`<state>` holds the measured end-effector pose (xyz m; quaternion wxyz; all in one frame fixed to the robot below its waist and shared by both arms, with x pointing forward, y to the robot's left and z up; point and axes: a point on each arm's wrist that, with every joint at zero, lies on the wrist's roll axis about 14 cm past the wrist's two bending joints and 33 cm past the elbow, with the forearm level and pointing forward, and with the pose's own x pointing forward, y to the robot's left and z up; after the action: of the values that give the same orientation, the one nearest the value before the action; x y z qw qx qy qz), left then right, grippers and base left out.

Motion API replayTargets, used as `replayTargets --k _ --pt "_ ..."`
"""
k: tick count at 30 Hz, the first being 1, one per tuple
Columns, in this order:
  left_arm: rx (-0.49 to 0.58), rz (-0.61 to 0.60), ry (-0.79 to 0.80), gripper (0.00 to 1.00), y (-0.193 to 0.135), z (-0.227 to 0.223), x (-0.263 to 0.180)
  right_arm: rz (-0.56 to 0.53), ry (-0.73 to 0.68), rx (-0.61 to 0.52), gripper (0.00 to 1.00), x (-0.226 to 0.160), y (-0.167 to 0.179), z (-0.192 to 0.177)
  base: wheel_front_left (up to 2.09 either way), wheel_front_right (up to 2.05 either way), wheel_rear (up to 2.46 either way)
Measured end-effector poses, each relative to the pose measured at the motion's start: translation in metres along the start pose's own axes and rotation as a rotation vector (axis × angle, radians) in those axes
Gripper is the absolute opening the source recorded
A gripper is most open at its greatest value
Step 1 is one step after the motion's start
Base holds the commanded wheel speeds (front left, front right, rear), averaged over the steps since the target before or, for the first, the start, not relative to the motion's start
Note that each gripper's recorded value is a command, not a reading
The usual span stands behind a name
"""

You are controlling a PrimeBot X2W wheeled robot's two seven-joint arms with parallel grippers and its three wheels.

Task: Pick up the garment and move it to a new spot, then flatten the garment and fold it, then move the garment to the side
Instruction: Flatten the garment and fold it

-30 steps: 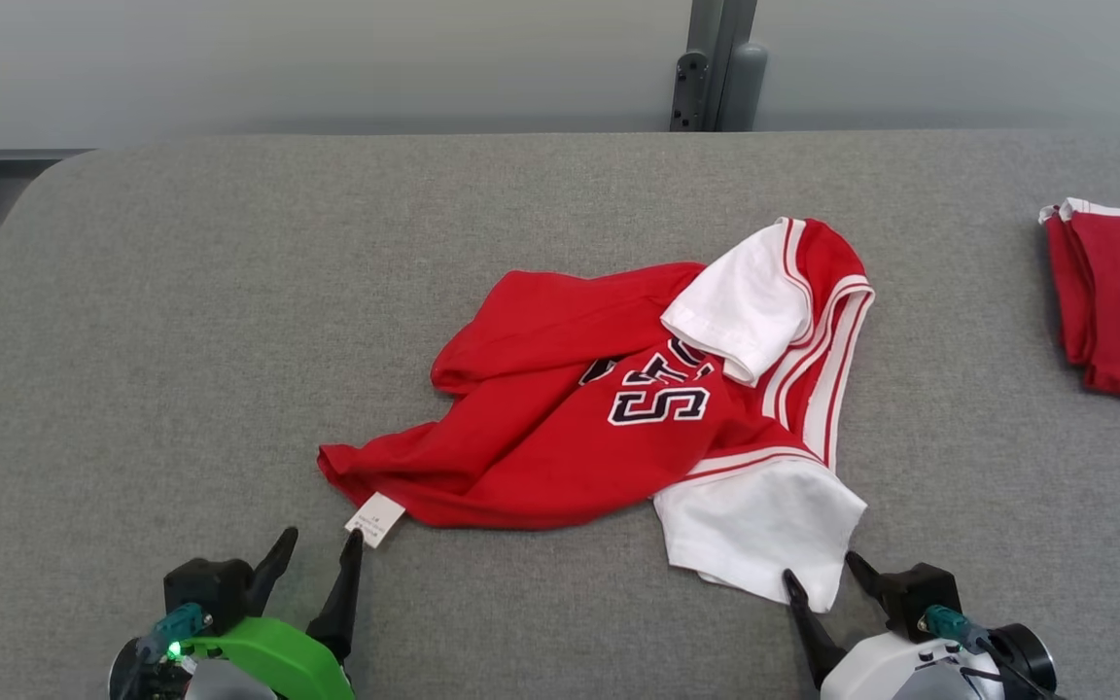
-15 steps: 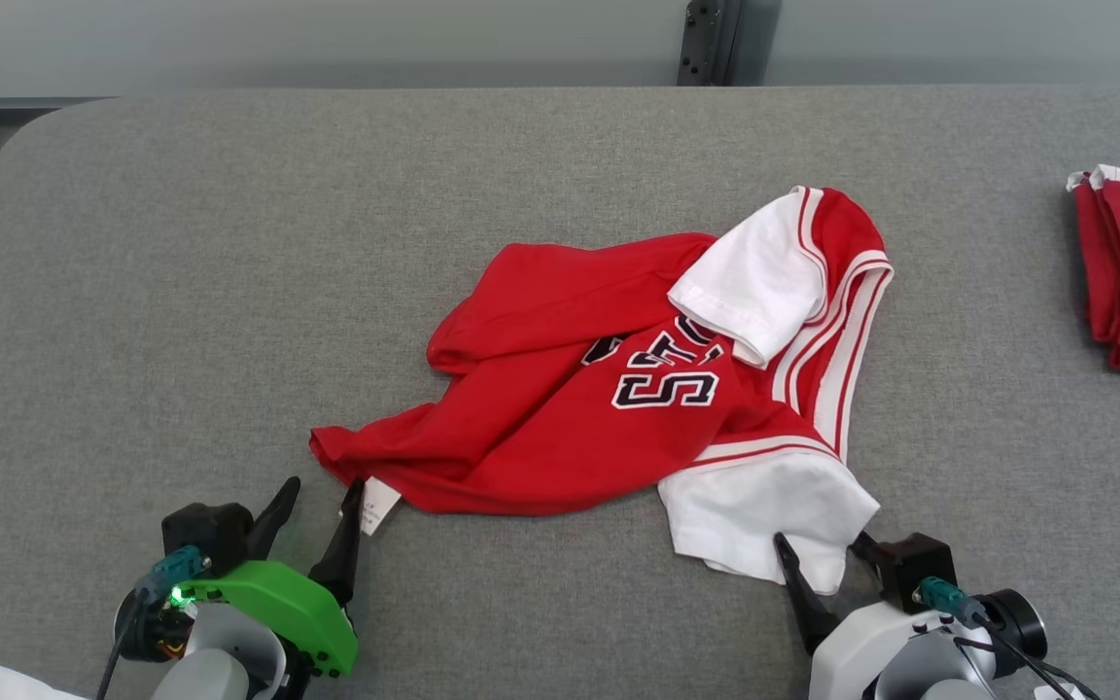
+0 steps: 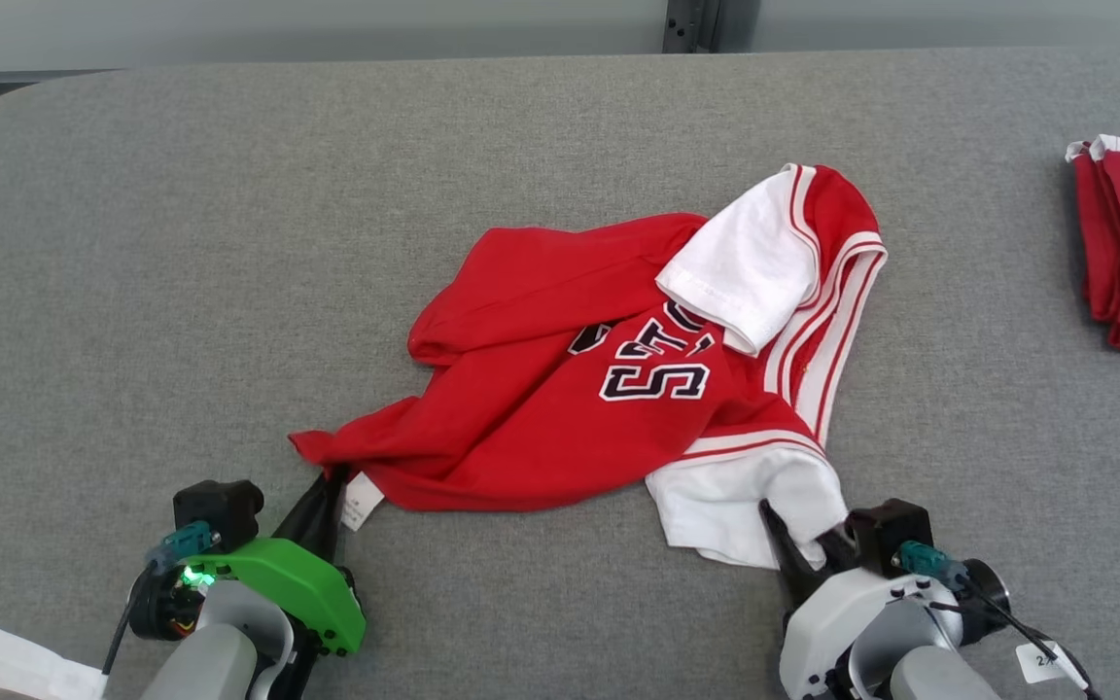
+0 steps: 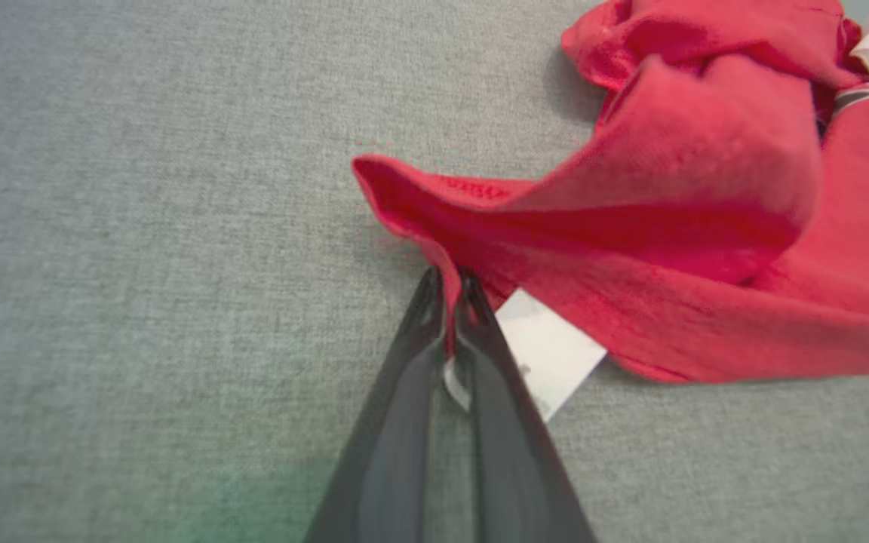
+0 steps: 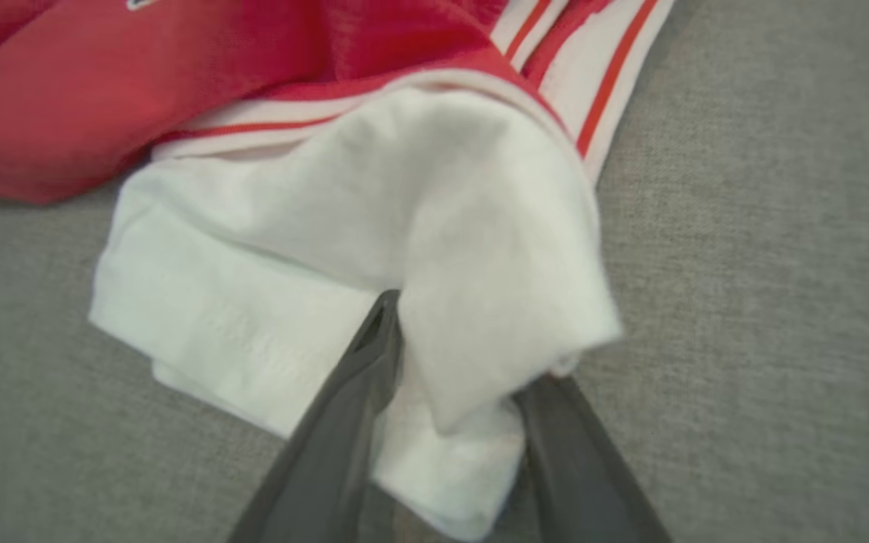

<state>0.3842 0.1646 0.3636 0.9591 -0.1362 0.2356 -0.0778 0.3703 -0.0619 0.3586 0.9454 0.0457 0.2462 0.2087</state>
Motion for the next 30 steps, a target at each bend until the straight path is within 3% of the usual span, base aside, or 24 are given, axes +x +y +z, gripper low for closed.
replayTargets --k 6,10,14,21,30 --pt "-0.113 -0.051 -0.051 0.00 -0.012 0.014 -0.015 0.038 -0.113 0.209 0.00 -0.012 0.005 0.033 0.00 0.00 0.00" --pt "-0.169 -0.122 -0.041 0.00 -0.019 0.028 -0.043 0.085 -0.303 0.306 0.00 -0.044 -0.011 0.100 0.00 0.00 0.00" --pt "-0.212 -0.293 -0.087 0.00 -0.058 0.069 -0.078 0.133 -0.480 0.352 0.00 -0.089 -0.027 0.163 0.00 0.00 0.00" --pt "-0.333 -0.581 -0.184 0.00 -0.126 0.132 -0.153 0.166 -0.805 0.370 0.00 -0.173 -0.053 0.255 0.00 0.00 0.00" --pt "-0.385 -0.873 -0.271 0.00 -0.181 0.174 -0.230 0.181 -1.016 0.287 0.00 -0.246 -0.069 0.317 0.00 0.00 0.00"
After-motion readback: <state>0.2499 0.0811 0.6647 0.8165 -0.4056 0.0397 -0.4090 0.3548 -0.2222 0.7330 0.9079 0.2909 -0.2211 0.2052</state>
